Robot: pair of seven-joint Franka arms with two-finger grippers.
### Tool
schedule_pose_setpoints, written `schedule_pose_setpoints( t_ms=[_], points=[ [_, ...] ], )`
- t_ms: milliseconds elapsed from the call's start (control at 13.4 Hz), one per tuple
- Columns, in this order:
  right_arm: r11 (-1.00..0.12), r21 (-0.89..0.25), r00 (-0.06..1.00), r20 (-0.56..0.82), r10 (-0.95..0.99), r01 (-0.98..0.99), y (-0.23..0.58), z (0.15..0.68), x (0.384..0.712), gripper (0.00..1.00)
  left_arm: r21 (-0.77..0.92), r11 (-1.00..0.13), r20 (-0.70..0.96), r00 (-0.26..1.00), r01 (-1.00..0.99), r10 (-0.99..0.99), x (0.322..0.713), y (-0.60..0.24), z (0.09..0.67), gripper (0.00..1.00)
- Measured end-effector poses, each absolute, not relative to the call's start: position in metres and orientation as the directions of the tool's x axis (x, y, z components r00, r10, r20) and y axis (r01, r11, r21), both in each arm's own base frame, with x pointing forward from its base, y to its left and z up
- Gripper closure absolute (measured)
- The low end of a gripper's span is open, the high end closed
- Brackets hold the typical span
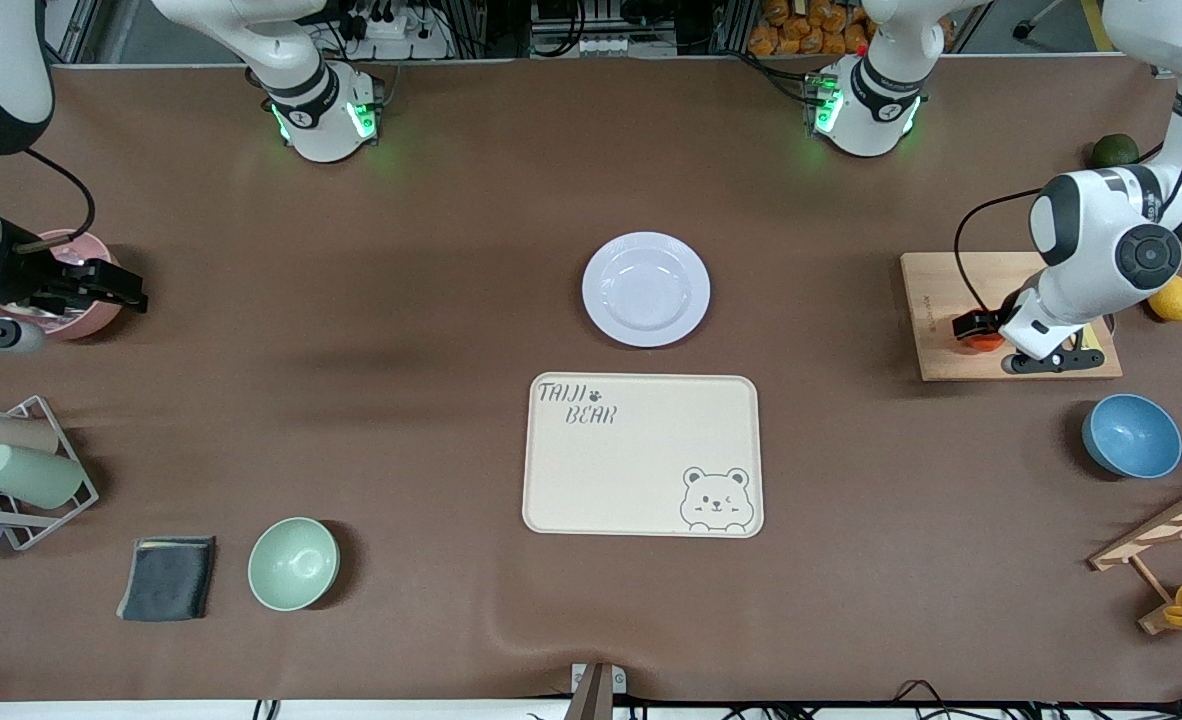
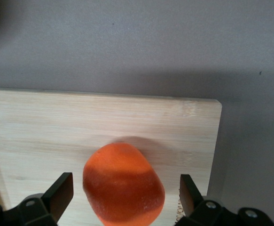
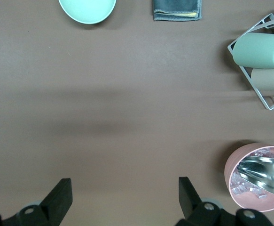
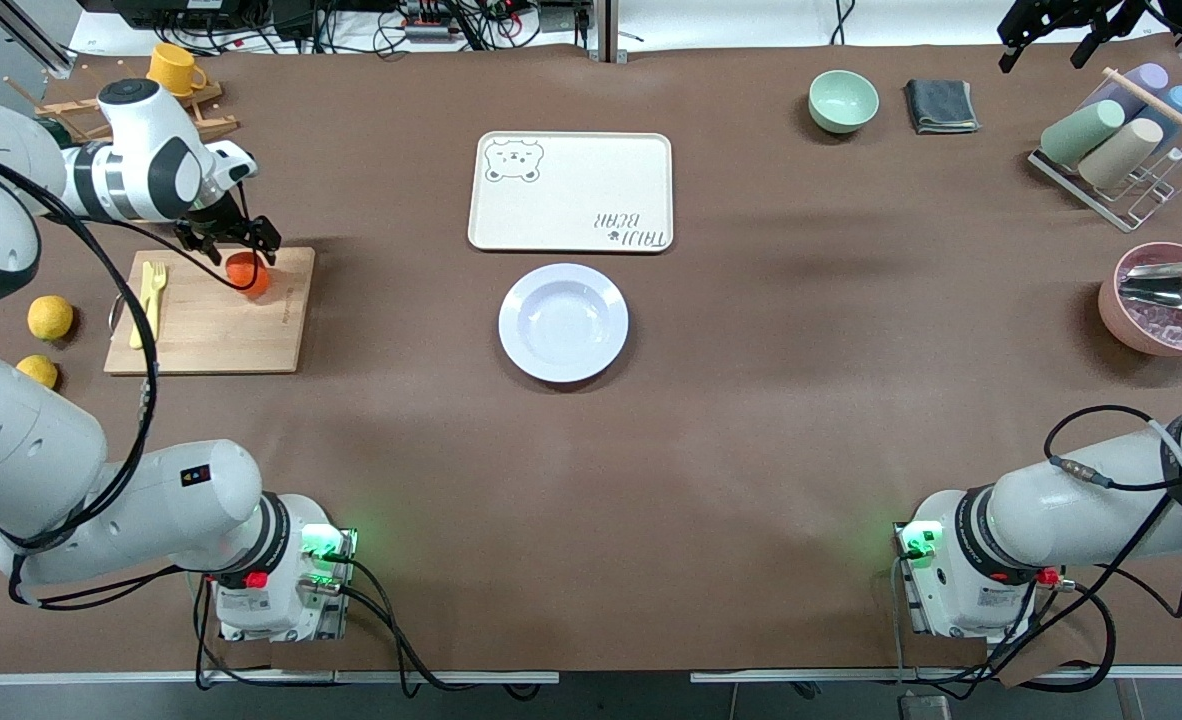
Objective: Place orange and plate with both arms
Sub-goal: 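Close the left gripper on the orange and lift it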
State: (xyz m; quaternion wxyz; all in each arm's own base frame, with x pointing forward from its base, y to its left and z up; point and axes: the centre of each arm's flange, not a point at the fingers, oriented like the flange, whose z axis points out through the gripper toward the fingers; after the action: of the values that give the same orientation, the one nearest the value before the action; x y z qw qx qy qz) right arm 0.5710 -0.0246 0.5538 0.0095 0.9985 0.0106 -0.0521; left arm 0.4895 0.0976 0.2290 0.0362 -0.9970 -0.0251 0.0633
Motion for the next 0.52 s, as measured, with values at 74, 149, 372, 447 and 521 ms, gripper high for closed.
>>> schedule_pose_setpoints(
  t_ms=[74, 149, 372, 447, 521],
  points=[
    [-1.000, 0.018, 0.994, -0.104, 0.020, 0.022, -0.025, 0.554, 0.571, 0.00, -0.074, -0.996, -0.131, 0.990, 0.045, 0.054, 0.488, 0.097, 0.226, 0.00],
    [-1.000, 0.018, 0.994, -0.105, 0.020, 0.022, -0.025, 0.554, 0.571, 0.00, -0.072, -0.996, -0.138, 0.989, 0.044, 0.054, 0.487, 0.097, 0.222, 0.00],
    [-1.000, 0.016, 0.994, -0.105, 0.020, 0.022, -0.024, 0.554, 0.571, 0.00, -0.067, -0.997, -0.153, 0.987, 0.043, 0.053, 0.484, 0.096, 0.213, 0.00],
    [-1.000, 0.015, 0.994, -0.105, 0.020, 0.022, -0.024, 0.554, 0.571, 0.00, -0.067, -0.997, -0.154, 0.987, 0.042, 0.052, 0.484, 0.096, 0.211, 0.00],
    [-1.000, 0.015, 0.994, -0.105, 0.020, 0.022, -0.024, 0.554, 0.571, 0.00, -0.067, -0.997, -0.155, 0.987, 0.040, 0.050, 0.484, 0.096, 0.210, 0.00]
  ],
)
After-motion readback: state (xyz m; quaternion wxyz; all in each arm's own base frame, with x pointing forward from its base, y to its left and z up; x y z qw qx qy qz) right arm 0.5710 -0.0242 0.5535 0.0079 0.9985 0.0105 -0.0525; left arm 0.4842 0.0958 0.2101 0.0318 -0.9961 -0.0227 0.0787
